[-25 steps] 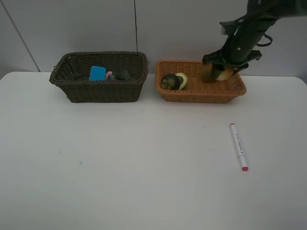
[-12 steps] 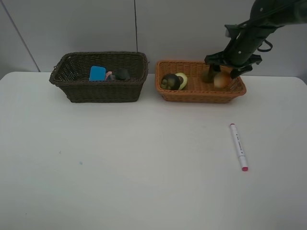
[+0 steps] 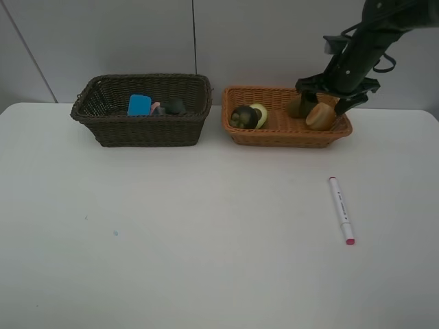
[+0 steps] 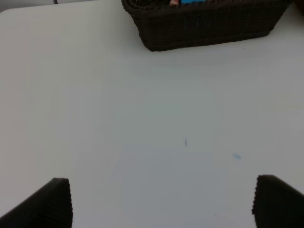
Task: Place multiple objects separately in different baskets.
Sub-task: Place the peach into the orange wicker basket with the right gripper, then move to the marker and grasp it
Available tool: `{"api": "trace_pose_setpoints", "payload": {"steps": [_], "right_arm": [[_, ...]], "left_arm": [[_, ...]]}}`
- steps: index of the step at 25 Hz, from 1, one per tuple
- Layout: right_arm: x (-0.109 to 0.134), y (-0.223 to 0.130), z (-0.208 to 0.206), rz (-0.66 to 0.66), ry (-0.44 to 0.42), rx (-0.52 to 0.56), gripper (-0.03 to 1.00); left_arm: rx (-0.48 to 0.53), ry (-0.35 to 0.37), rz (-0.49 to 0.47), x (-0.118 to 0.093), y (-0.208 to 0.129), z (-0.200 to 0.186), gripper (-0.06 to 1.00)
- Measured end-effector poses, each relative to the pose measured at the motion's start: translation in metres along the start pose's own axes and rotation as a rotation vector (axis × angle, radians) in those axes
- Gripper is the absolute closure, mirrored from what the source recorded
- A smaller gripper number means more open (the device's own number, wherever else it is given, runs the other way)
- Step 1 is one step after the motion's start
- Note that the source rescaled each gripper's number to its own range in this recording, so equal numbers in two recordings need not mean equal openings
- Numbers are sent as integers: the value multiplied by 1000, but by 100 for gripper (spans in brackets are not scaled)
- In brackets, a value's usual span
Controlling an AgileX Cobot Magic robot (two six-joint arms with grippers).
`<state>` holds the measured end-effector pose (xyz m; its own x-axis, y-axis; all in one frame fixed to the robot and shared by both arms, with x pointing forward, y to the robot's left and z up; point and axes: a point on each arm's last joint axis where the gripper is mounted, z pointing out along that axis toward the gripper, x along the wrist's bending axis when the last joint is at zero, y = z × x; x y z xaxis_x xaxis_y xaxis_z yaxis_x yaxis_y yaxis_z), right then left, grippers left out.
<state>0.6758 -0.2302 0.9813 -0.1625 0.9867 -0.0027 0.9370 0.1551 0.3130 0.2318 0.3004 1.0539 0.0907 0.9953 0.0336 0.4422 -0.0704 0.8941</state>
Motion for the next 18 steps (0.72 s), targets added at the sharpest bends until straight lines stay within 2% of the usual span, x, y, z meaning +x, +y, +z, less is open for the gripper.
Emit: {"api": "trace_pose_setpoints", "payload": {"steps": [6, 9, 13, 15, 18], "right_arm": [[0, -19, -45, 1, 1, 157, -2], [1, -23, -54, 20, 8, 165, -2], [2, -48, -49, 32, 18, 242, -2], [3, -71, -37, 34, 16, 327, -2], [4, -96, -19, 42, 23, 381, -2]], "left_arm": [[0, 0, 0, 0, 0, 0, 2], [0, 0, 0, 0, 0, 0, 2], [0, 0, 1, 0, 0, 0, 2], [0, 0, 1, 0, 0, 0, 2], [0, 0, 3, 0, 0, 0, 2]]}}
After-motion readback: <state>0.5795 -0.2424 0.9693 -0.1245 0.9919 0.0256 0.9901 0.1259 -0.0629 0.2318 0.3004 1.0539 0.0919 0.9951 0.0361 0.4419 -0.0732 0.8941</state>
